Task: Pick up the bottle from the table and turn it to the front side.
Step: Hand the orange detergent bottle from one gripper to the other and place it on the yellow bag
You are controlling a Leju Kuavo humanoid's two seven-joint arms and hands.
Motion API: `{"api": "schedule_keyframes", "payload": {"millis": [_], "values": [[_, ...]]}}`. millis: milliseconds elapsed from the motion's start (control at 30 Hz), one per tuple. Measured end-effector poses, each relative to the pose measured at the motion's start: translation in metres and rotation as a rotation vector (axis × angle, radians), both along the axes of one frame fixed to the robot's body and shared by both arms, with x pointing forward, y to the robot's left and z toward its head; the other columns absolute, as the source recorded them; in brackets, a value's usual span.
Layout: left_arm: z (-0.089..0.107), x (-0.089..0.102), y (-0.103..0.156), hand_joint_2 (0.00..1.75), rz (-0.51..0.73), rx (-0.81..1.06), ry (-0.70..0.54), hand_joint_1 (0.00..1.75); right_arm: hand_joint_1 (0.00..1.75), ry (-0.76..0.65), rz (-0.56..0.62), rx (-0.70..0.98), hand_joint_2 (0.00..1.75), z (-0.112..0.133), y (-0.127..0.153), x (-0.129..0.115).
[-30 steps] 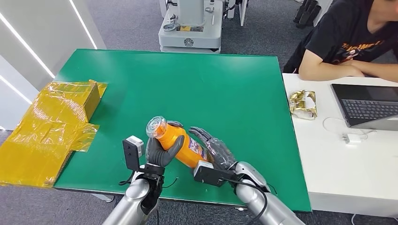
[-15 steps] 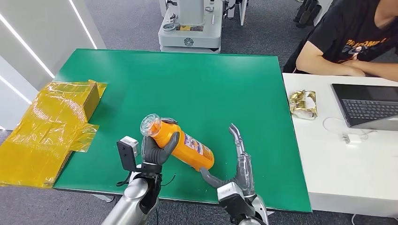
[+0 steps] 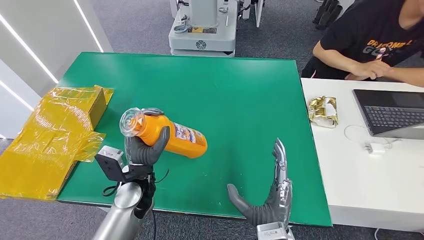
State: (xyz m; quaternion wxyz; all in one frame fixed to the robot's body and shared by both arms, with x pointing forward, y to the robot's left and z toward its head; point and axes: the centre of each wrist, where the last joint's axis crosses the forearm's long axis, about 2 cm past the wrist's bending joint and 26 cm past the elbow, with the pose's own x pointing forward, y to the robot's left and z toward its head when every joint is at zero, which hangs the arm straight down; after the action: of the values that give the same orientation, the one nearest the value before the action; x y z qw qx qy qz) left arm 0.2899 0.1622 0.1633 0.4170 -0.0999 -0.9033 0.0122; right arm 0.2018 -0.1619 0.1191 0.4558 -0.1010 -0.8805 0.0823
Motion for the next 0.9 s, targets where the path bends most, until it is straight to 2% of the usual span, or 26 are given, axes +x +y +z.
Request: {"api": "schedule_keyframes", "payload": {"millis": [167,367,467,600,733,900], "values": [[-0.003,-0.007,0.022,1.75,0.124,0.171,-0.046,1.75,0.0,-0.013,-0.035,0.019,1.75,0.004,-0.003,-0.006],[-0.014,-0.017,0.067,1.75,0.261,0.371,-0.078,1.75,0.0,-0.023,-0.055,0.036,1.75,0.01,-0.005,-0.013],[-0.017,-0.02,0.091,1.75,0.361,0.523,-0.141,1.75,0.0,-0.017,-0.044,0.04,1.75,0.012,-0.007,-0.016],[-0.014,-0.019,0.123,1.75,0.523,0.775,-0.254,1.75,0.0,-0.001,0.001,0.035,1.75,0.012,-0.007,-0.017],[-0.012,-0.018,0.141,1.75,0.573,0.884,-0.272,1.75,0.0,0.002,0.025,0.03,1.75,0.012,-0.007,-0.016],[-0.003,-0.013,0.155,1.75,0.647,1.122,-0.293,1.75,0.0,-0.007,0.067,0.022,1.75,0.014,-0.006,-0.014]]}}
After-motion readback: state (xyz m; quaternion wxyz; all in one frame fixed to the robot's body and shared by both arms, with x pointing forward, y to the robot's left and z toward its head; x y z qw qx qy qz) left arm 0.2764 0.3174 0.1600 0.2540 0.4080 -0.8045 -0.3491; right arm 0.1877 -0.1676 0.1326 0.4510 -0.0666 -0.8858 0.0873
